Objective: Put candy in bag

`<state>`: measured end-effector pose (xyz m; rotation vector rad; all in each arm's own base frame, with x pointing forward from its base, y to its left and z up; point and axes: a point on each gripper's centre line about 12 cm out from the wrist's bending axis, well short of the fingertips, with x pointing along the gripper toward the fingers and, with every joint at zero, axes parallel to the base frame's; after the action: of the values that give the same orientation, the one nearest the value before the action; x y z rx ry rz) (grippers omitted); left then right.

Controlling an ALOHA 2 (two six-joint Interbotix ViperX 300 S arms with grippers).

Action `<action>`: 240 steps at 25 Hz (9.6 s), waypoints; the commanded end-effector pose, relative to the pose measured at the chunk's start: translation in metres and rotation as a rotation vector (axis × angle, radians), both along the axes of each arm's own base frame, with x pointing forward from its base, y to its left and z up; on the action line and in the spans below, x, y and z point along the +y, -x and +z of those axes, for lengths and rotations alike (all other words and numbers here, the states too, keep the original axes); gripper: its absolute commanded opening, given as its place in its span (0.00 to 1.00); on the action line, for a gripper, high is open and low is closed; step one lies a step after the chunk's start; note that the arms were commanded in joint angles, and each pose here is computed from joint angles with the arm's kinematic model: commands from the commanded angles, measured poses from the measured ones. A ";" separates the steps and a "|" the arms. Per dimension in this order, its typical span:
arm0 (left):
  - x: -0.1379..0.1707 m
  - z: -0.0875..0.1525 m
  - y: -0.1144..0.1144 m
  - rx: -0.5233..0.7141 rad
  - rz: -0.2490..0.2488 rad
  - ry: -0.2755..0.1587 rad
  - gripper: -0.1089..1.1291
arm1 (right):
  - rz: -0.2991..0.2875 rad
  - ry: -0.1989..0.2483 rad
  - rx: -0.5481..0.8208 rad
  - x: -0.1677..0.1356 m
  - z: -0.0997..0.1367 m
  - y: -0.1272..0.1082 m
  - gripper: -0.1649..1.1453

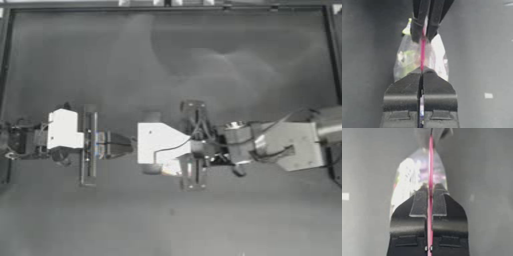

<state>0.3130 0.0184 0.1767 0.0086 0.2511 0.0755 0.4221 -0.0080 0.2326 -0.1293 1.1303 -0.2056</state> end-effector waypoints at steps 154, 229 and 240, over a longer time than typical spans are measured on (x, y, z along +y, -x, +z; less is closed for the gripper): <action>0.016 -0.050 -0.044 0.136 0.019 -0.062 0.12 | -0.188 -0.041 -0.089 0.001 -0.069 0.081 0.15; 0.014 -0.055 -0.048 0.148 0.008 -0.068 0.12 | -0.307 -0.170 0.126 -0.044 -0.090 0.157 0.89; 0.014 -0.055 -0.048 0.148 0.008 -0.068 0.12 | -0.319 -0.185 0.125 -0.048 -0.108 0.160 0.89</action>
<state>0.3558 0.0322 0.1110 0.0778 0.4318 0.0903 0.2591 -0.0551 0.1204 0.1978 1.3153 -0.3793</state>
